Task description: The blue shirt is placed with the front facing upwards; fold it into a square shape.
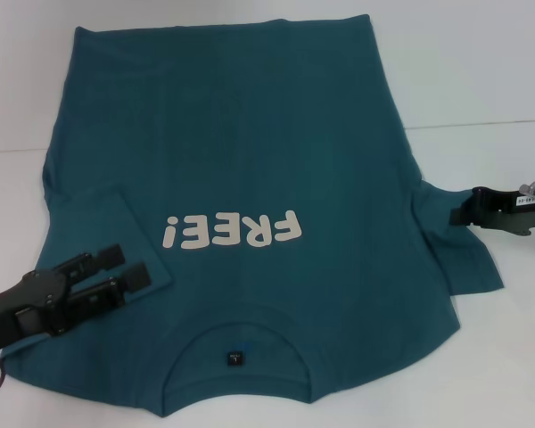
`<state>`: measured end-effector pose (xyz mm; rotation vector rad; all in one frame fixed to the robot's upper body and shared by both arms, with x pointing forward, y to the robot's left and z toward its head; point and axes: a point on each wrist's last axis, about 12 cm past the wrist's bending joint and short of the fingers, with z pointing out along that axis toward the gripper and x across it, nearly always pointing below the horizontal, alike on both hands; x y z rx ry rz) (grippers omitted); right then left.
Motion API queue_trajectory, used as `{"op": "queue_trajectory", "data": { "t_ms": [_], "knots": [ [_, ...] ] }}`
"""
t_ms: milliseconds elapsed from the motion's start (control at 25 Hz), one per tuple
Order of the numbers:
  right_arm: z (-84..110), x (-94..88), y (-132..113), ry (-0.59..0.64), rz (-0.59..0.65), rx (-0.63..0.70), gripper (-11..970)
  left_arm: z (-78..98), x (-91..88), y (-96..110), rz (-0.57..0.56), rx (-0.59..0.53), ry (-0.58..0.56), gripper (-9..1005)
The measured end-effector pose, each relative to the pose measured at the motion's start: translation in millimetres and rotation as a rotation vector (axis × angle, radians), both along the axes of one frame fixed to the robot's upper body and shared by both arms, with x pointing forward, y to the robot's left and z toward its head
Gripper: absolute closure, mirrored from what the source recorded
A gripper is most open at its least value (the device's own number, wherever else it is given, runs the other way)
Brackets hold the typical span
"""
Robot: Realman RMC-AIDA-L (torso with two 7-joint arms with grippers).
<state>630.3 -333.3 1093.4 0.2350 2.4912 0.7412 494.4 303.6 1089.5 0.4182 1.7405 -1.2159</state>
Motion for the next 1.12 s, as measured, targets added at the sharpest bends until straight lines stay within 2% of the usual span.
{"op": "queue_trajectory", "data": {
  "t_ms": [200,400,680,920,1120],
  "knots": [
    [5.4,-0.8,-10.7,-0.006,-0.008,-0.005,956,-1.3,-2.0,1.3,0.006,0.0,0.005,109],
    [21.9,-0.2,-34.4,-0.029,-0.052,-0.017,956,-3.7,-6.7,4.2,0.015,-0.003,0.014,109],
    [46.2,4.6,-46.4,-0.064,-0.066,-0.018,956,-5.9,-10.2,6.2,0.023,-0.004,0.022,109],
    [63.6,14.9,-36.8,-0.08,-0.015,-0.006,956,-7.0,-12.9,9.1,0.038,-0.009,0.025,109],
    [79.6,25.6,-14.8,-0.088,0.072,0.009,955,-6.8,-13.5,11.3,0.052,-0.014,0.023,109]
  ]
}}
